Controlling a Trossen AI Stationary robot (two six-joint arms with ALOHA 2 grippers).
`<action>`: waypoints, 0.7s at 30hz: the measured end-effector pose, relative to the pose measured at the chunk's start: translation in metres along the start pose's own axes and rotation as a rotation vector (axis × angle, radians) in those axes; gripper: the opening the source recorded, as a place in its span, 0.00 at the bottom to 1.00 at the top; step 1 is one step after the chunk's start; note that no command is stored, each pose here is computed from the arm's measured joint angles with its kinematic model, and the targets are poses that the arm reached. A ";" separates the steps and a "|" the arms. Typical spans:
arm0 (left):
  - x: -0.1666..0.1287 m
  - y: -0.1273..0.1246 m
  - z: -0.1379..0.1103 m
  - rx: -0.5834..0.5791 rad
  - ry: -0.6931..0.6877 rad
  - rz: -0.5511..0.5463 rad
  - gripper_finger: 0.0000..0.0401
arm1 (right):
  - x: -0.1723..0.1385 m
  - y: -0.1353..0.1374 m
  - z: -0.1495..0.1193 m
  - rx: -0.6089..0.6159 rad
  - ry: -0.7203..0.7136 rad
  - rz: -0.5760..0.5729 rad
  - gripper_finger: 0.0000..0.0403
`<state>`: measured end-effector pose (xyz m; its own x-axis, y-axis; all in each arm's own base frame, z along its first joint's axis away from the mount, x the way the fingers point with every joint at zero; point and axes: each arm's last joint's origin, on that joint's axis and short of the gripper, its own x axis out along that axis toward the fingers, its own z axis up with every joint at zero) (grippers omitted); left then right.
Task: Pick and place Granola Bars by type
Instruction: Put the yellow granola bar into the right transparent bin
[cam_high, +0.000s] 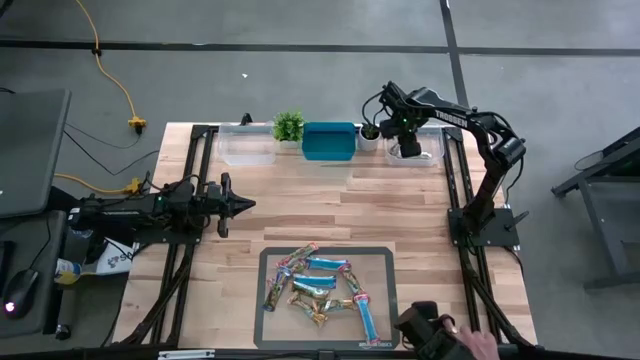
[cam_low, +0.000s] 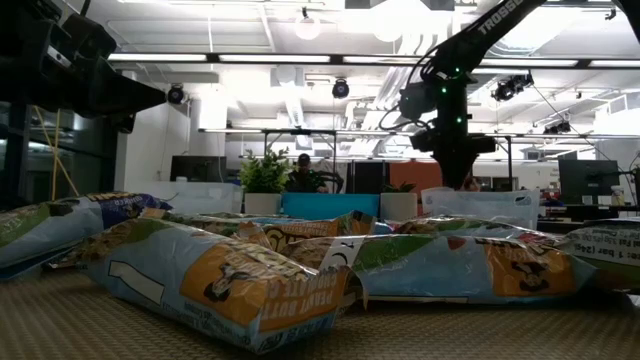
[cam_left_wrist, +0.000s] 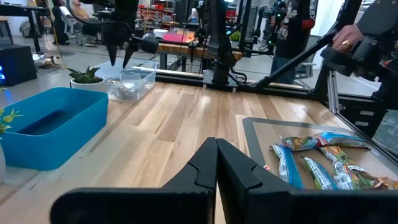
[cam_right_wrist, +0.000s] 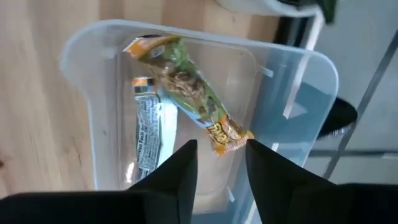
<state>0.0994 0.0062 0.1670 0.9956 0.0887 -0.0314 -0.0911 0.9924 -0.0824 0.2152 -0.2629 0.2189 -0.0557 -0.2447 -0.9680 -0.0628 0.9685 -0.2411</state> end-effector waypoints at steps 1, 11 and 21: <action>0.000 0.000 0.000 0.000 0.000 0.000 0.00 | 0.000 0.000 0.000 0.042 0.001 -0.006 0.31; 0.000 0.000 0.000 0.000 0.000 0.000 0.00 | -0.017 0.004 -0.004 0.488 -0.083 0.047 0.32; 0.000 0.000 0.000 0.000 0.000 0.000 0.00 | -0.069 0.019 -0.007 0.671 -0.508 0.408 0.32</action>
<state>0.0994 0.0062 0.1670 0.9956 0.0884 -0.0316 -0.0907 0.9925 -0.0824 0.2104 -0.2276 0.2816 0.5059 0.0168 -0.8624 0.4631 0.8382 0.2879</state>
